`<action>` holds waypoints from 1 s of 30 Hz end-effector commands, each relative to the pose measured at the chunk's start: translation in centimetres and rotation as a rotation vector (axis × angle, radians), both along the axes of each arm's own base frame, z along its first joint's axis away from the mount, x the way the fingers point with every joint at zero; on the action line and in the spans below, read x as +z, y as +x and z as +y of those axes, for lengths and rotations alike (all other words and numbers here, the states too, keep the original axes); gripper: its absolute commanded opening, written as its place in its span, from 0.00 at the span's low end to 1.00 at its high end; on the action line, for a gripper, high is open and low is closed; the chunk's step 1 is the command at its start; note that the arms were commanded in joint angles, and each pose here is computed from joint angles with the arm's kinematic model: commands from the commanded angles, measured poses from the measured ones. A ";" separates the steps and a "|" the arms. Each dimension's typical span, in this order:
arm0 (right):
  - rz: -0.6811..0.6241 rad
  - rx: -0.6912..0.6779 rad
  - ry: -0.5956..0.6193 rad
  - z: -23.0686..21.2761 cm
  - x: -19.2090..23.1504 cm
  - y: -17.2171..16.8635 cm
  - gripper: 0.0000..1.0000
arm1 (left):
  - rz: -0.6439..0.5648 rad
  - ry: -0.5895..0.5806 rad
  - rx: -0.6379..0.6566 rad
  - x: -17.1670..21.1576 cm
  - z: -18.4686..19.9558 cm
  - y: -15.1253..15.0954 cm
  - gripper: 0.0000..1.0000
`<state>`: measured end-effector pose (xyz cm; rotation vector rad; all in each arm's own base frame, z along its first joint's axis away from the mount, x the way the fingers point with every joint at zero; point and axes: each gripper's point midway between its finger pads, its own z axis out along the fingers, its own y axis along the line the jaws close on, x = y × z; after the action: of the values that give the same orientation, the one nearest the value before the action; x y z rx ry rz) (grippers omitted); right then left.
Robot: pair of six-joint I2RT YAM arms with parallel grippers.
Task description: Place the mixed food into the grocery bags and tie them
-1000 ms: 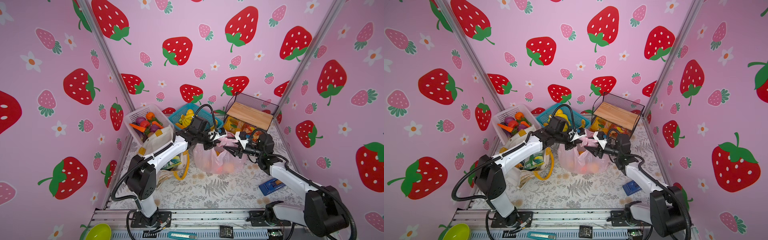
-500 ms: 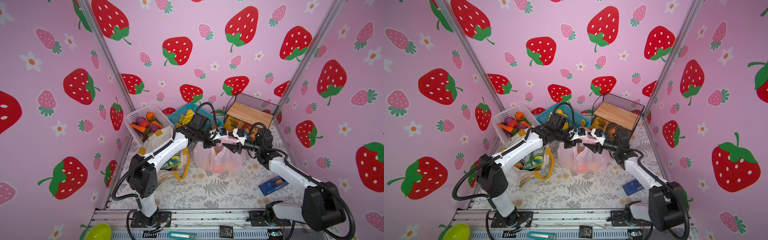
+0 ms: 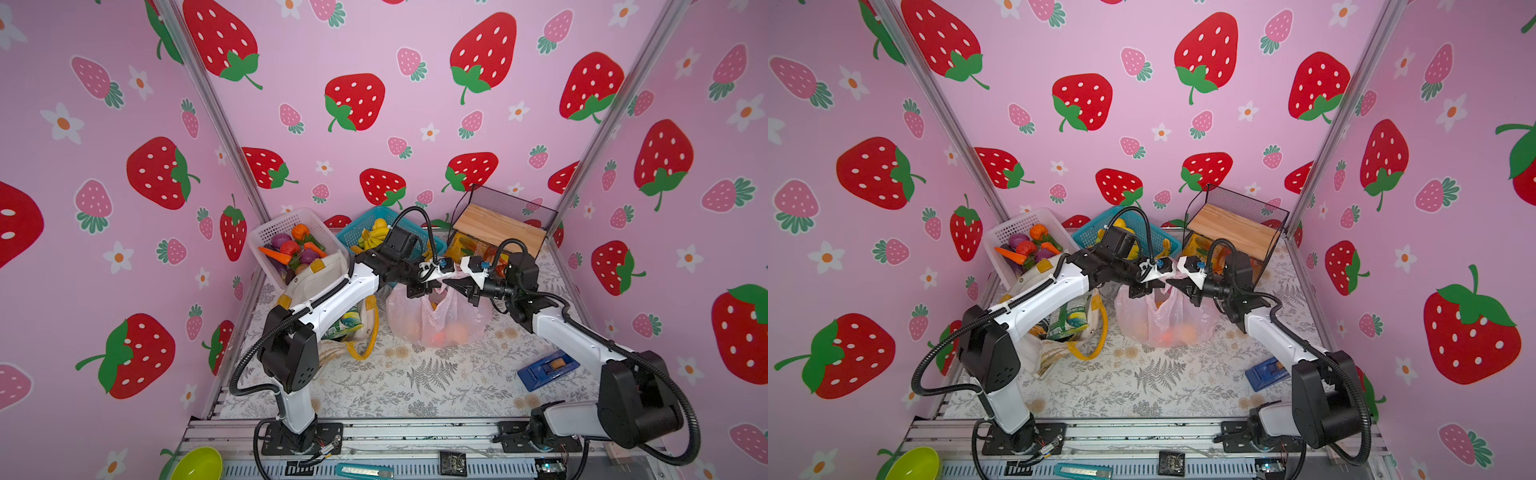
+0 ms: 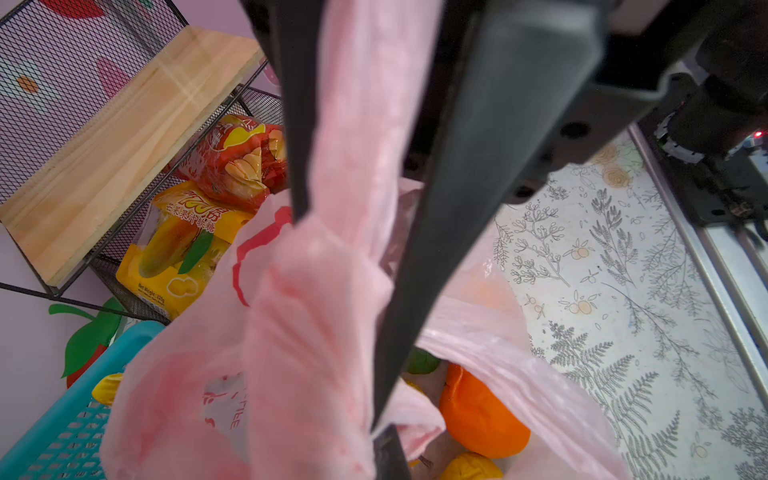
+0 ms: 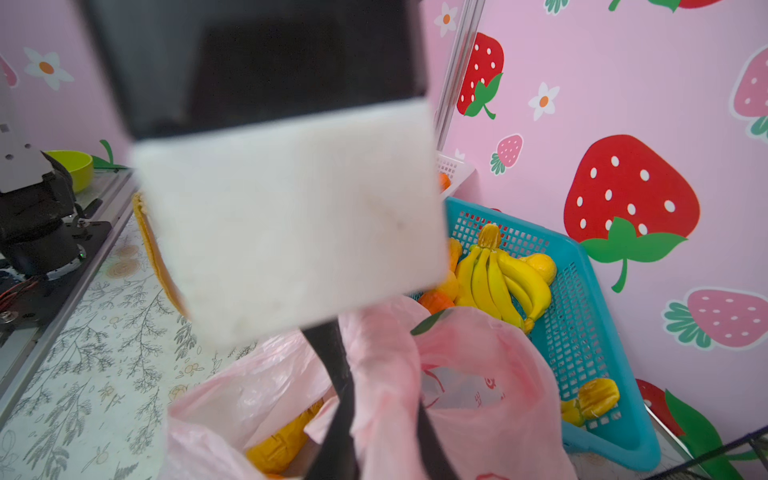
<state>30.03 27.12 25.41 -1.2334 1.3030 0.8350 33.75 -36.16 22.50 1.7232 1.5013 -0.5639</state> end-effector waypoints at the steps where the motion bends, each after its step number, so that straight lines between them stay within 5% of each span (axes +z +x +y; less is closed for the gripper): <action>1: -0.043 -0.016 -0.025 -0.2 0.3 0.1 0.02 | -0.037 -0.012 0.006 1.8 0.2 0.3 0.00; 6: -0.063 -0.054 -0.042 -0.7 0.7 0.1 0.00 | -0.045 0.047 0.089 1.4 2.0 0.9 0.23; 12: -0.066 -0.052 -0.030 -0.6 1.3 0.0 0.00 | -0.066 0.074 0.133 0.9 2.9 1.4 0.28; 19: -0.076 -0.089 -0.047 -1.0 1.0 0.4 0.04 | -0.074 0.064 0.190 1.5 3.0 2.4 0.01; 30: -0.088 -0.150 -0.076 -1.5 0.6 1.4 0.13 | -0.025 -0.018 0.188 2.9 2.7 1.3 0.00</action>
<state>31.50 25.85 25.23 -1.1896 1.3774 0.6666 35.62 -33.32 23.38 1.5761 1.6661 -0.4184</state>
